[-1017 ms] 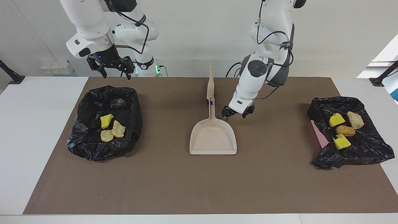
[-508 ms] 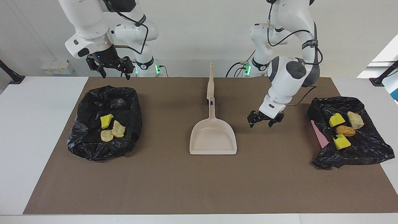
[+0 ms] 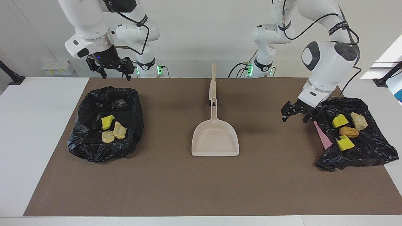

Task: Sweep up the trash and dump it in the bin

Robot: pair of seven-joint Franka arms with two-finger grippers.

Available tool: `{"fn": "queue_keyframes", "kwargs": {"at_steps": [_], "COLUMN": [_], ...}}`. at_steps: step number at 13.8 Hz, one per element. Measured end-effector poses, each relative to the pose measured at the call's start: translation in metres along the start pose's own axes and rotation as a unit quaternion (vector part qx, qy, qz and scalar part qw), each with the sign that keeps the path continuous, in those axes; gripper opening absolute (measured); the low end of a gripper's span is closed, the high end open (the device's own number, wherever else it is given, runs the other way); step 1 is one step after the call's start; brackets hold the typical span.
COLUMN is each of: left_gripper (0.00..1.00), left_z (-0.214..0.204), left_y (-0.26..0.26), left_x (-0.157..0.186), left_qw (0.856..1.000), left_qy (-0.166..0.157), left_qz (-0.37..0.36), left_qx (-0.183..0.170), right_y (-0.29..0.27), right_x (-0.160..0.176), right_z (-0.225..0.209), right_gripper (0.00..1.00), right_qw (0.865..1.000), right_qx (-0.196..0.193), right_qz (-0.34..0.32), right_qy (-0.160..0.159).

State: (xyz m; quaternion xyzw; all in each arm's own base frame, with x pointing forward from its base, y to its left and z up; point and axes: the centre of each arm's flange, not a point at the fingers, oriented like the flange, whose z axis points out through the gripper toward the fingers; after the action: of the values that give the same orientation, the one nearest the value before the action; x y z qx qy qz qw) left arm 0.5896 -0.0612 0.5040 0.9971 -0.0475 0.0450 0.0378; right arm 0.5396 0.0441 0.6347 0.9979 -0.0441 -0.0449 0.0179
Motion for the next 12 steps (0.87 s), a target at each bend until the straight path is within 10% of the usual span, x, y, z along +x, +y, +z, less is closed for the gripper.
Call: {"fn": "queue_keyframes", "kwargs": {"at_steps": [12], "left_gripper": [1.0], "left_z": [-0.114], "left_y": [-0.024], "left_x": [-0.017], "left_qw": [0.997], "left_qy": [-0.068], "left_qz": [-0.007], "left_qx": [0.029], "right_y": [0.006], "right_x": [0.001], "right_z": [0.0], "right_gripper": [1.0], "right_qw": [1.0], "right_qx": [0.001], "right_qz": [0.005], "right_qy": [0.002]}}
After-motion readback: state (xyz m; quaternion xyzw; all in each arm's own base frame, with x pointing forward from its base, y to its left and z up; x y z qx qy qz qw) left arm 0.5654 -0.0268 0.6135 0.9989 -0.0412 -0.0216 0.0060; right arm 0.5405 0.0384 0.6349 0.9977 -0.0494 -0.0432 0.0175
